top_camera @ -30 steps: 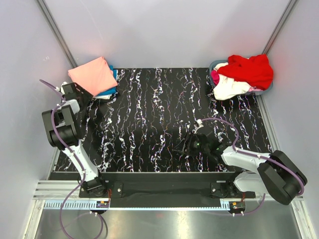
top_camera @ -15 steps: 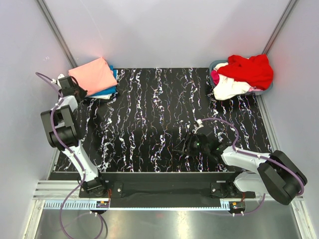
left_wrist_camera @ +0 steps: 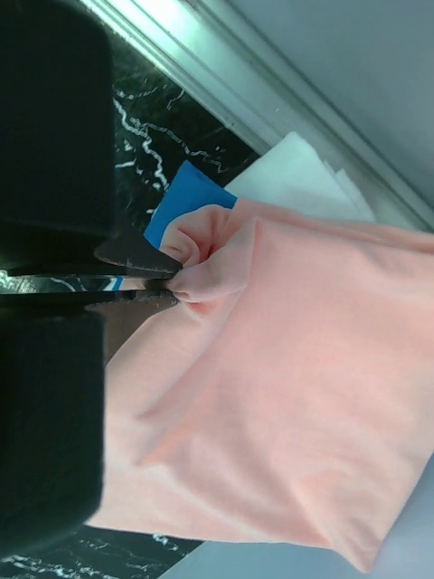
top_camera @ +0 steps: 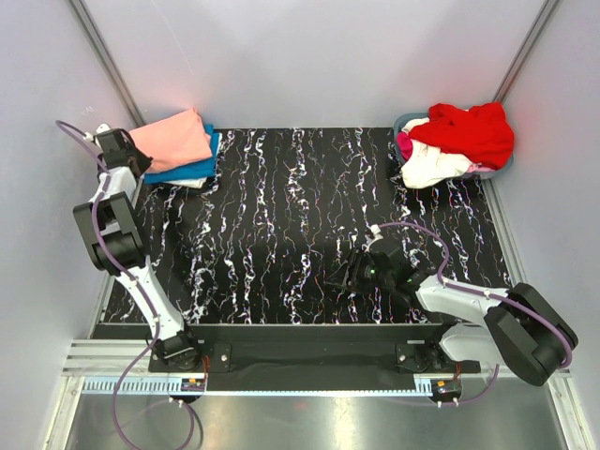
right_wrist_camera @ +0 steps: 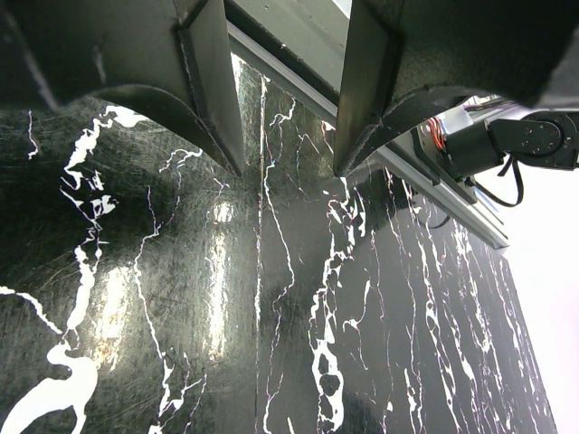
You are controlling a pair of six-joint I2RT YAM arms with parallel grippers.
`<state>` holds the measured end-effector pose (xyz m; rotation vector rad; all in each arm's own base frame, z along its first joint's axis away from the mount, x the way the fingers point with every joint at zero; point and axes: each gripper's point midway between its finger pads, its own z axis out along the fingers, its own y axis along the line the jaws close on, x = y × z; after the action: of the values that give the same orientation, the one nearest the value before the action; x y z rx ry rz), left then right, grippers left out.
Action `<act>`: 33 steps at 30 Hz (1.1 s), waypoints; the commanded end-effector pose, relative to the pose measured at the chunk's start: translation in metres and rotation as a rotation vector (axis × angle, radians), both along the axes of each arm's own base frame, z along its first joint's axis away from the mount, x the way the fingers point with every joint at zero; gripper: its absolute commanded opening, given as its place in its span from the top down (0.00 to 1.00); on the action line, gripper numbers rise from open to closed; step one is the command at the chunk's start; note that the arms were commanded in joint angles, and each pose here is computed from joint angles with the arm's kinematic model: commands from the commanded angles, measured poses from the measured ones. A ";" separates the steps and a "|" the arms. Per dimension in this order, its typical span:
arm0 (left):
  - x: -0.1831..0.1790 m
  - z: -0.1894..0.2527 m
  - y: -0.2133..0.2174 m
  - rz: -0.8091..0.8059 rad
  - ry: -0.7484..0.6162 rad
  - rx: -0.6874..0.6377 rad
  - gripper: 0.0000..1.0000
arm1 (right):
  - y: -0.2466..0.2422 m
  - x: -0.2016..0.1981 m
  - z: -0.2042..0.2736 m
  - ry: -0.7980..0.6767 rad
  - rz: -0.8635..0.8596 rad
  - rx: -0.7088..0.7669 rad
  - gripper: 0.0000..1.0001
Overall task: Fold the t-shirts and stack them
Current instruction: Neatly place the folded tshirt to the corner, then reset both grippers
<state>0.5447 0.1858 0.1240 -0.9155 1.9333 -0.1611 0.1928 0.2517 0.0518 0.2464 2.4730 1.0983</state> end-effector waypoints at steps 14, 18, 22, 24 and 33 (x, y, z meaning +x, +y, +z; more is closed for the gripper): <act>-0.026 0.026 0.035 0.029 0.006 0.110 0.38 | 0.006 0.014 0.015 -0.049 -0.013 0.018 0.49; -0.049 0.050 0.025 0.079 -0.027 0.078 0.28 | 0.006 0.015 0.016 -0.050 -0.012 0.017 0.49; -0.079 0.077 0.011 0.131 -0.049 0.033 0.28 | 0.006 0.015 0.015 -0.046 -0.010 0.013 0.49; -0.100 0.101 0.000 0.153 -0.088 0.006 0.28 | 0.006 0.015 0.014 -0.042 -0.009 0.009 0.48; -0.189 0.138 -0.086 -0.034 -0.182 -0.082 0.01 | 0.005 0.013 0.015 -0.041 -0.002 0.005 0.46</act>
<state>0.3745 0.1340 0.2616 -0.9658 1.7263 -0.2081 0.1951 0.2539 0.0536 0.2432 2.4809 1.0936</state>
